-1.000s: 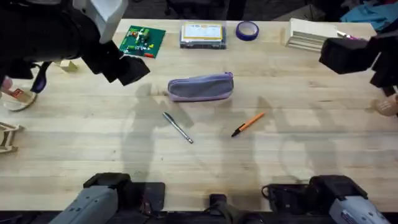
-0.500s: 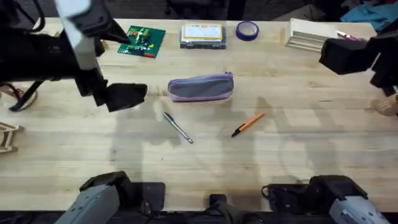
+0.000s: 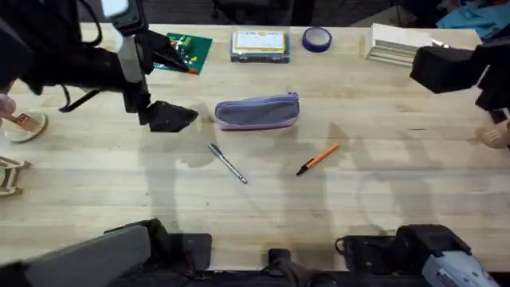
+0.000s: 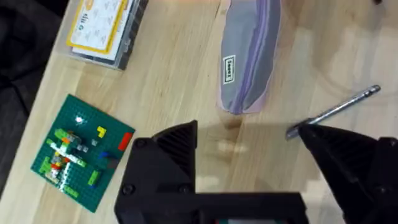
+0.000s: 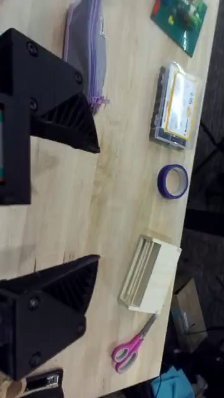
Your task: Unzip the bag, pick up the pens from the table one at a time and place them inside, then zip the bag closed.
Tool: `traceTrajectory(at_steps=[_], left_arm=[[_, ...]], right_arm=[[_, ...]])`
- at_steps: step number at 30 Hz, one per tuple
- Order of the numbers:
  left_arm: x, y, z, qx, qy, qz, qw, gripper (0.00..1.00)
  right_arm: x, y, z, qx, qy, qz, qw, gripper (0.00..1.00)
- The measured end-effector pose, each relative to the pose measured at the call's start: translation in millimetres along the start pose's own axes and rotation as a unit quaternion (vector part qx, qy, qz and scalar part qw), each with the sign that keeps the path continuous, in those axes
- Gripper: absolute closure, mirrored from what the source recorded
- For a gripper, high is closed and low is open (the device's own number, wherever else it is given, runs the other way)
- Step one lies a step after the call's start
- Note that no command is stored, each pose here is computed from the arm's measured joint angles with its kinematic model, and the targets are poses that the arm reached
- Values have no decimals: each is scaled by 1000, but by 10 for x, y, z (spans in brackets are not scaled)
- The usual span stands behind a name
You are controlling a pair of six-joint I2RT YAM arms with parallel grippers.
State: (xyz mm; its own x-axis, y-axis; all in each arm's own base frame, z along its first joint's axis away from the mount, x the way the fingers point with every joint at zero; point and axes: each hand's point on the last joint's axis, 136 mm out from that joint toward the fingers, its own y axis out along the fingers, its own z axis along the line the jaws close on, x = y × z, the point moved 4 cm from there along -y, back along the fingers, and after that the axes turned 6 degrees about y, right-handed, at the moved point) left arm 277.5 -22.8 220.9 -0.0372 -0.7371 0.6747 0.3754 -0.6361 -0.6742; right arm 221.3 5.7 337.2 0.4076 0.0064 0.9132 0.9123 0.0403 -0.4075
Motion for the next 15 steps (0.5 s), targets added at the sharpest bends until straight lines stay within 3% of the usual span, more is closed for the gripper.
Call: traceTrajectory(at_steps=[15], left_arm=[[-420, 488, 84, -69, -74, -32, 994, 8]], right_arm=[[27, 0, -1, 0, -2, -7, 1000, 3]])
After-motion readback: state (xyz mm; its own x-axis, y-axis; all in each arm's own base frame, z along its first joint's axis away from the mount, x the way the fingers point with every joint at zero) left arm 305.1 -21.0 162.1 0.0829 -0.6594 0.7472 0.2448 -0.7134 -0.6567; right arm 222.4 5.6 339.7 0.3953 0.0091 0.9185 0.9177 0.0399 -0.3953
